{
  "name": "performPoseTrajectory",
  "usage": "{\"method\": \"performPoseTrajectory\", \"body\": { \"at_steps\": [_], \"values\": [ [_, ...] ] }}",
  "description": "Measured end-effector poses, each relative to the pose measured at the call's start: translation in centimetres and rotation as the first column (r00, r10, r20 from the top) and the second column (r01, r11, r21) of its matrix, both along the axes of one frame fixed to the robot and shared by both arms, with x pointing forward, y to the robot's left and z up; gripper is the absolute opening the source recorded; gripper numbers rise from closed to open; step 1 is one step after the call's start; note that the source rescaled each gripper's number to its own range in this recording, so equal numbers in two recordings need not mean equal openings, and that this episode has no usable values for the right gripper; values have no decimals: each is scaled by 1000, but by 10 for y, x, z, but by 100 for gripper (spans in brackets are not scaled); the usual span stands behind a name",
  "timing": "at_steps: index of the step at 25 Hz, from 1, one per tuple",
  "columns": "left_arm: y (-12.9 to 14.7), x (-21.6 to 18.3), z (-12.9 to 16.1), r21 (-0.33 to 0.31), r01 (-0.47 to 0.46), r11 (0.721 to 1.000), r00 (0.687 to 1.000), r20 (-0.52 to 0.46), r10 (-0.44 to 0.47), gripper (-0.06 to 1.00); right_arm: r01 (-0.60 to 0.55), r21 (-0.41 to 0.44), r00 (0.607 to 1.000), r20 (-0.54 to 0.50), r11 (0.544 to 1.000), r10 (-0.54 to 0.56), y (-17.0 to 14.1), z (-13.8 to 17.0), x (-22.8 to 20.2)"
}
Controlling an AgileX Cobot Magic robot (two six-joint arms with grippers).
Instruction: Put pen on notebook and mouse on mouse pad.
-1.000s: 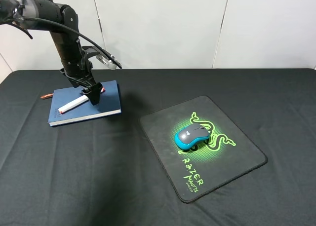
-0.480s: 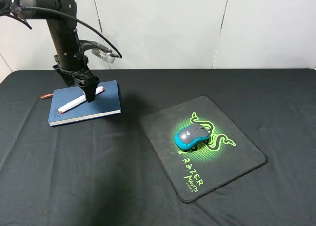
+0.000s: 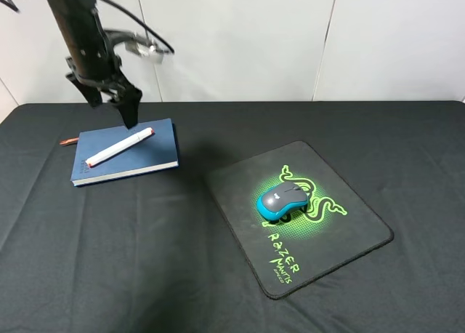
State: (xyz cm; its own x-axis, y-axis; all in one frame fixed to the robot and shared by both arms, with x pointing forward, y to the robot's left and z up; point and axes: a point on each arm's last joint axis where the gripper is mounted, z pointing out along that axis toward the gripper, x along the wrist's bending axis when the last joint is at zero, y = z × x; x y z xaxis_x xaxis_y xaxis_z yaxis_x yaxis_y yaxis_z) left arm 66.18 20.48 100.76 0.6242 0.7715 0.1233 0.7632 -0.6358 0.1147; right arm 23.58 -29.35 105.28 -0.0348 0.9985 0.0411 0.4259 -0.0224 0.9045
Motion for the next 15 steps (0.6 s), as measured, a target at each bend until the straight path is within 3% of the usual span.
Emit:
{"method": "performPoseTrajectory", "body": {
  "at_steps": [15],
  "values": [
    [15,-99,88,-95,-89,991,987,122,100,100,0,2,1000,0,1000,0,0,0,0]
  ]
}}
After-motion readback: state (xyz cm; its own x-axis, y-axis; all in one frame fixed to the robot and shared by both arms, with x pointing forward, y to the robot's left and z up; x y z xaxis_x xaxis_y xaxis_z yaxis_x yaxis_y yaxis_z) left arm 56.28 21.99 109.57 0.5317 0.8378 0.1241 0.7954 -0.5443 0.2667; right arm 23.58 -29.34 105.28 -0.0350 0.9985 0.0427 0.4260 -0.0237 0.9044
